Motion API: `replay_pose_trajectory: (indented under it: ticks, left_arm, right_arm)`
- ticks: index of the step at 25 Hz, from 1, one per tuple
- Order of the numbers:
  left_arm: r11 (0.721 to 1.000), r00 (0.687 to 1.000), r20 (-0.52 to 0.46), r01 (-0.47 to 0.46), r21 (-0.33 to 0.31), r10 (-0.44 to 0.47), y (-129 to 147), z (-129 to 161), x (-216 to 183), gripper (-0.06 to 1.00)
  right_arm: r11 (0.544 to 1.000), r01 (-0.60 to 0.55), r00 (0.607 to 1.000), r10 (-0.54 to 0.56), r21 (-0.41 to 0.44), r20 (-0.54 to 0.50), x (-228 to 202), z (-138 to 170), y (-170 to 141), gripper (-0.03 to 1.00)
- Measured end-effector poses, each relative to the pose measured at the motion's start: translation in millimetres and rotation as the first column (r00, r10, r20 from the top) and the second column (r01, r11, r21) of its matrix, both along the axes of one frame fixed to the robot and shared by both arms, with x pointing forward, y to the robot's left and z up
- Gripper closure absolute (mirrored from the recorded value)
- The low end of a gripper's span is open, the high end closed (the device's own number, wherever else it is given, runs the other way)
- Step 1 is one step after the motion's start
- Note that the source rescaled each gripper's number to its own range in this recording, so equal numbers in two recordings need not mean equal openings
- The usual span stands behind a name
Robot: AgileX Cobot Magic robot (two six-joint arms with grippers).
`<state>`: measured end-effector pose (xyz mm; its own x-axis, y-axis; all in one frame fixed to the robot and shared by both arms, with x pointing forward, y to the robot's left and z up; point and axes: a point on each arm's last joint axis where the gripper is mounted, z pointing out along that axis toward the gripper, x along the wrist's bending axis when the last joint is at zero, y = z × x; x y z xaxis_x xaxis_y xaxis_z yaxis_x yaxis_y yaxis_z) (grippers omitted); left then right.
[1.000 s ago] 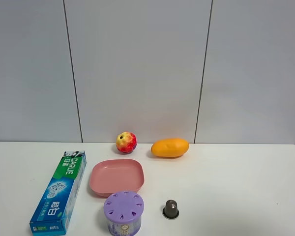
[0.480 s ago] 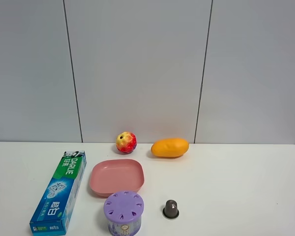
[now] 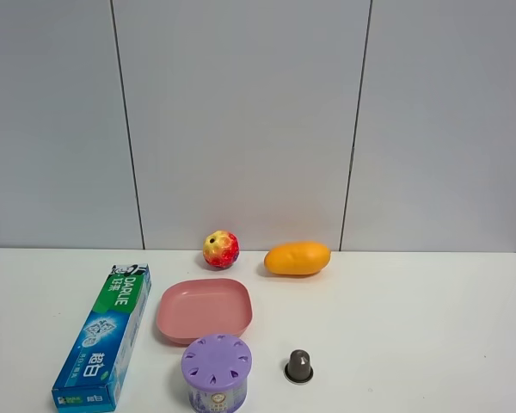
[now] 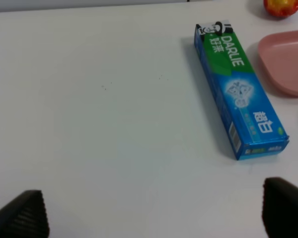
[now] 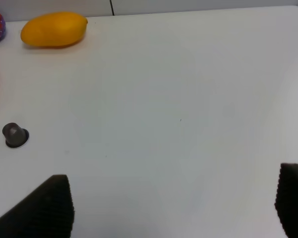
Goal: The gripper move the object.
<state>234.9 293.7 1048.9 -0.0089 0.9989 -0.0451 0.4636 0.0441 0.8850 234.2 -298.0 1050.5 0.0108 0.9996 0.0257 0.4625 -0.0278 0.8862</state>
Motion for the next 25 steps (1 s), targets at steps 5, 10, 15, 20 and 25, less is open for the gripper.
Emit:
replay_pose_trajectory:
  ticks: [5,10,15,20,25]
  left_arm:
    - [1.0,1.0,0.0,0.0,0.0,0.0,0.0,0.0,0.0,-0.06]
    - [1.0,1.0,0.0,0.001,0.001,-0.001,0.0,0.0,0.0,-0.06]
    - [1.0,1.0,0.0,0.001,0.001,-0.001,0.0,0.0,0.0,-0.06]
    - [1.0,1.0,0.0,0.001,0.001,-0.001,0.0,0.0,0.0,-0.06]
    - [1.0,1.0,0.0,0.0,0.0,0.0,0.0,0.0,0.0,-0.06]
  right_arm:
    - [1.0,0.0,1.0,0.0,0.0,0.0,0.0,0.0,0.0,-0.02]
    - [1.0,0.001,1.0,-0.001,0.002,0.0,0.0,0.0,0.0,-0.02]
    - [1.0,0.001,1.0,-0.001,0.003,0.0,0.0,0.0,0.0,0.0]
    - [1.0,0.001,1.0,-0.001,0.003,0.0,0.0,0.0,0.0,0.0]
    - [1.0,0.002,1.0,-0.002,0.004,0.0,0.0,0.0,0.0,0.0]
